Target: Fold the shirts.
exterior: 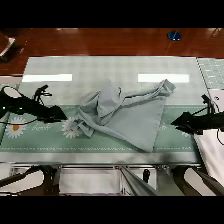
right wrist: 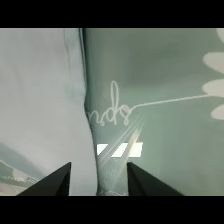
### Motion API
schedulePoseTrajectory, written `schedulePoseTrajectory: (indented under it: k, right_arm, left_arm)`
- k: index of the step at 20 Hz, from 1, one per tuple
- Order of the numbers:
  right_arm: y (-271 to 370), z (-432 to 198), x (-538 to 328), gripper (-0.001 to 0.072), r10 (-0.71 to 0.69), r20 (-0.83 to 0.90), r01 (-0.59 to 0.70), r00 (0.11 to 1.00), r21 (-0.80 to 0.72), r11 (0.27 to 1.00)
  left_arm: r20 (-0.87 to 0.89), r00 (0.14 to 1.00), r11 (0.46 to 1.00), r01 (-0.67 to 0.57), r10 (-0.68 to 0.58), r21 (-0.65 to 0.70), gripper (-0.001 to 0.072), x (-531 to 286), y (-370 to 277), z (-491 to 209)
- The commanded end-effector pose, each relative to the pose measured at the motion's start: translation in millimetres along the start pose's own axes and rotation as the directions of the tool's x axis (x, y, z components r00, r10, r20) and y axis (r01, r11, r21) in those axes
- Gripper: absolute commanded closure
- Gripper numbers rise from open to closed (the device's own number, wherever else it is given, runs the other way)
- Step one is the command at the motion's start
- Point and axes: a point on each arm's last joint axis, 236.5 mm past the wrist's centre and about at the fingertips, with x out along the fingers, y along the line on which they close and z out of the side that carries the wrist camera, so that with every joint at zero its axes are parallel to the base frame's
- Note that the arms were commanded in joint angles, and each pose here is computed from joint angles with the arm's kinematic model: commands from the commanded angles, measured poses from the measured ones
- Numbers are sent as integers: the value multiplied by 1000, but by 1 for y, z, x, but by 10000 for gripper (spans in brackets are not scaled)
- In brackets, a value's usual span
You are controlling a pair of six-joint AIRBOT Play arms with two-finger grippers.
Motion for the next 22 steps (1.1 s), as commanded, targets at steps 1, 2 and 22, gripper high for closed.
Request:
schedulePoseTrajectory:
  k: [1,2,22]
  right_arm:
    - [3,-14,9,307,39,-34,-39,999,10,999]
    - [3,-14,9,307,39,-34,-39,999,11,999]
    - [24,-71,99,307,-120,-310,94,943,-96,991]
  left_arm:
    - [-80,995,996,71,-66,51,200,27,-20,-8]
    - [-92,991,993,98,-92,66,200,34,-30,-8]
    - [-190,974,984,143,-120,111,689,55,-44,-23]
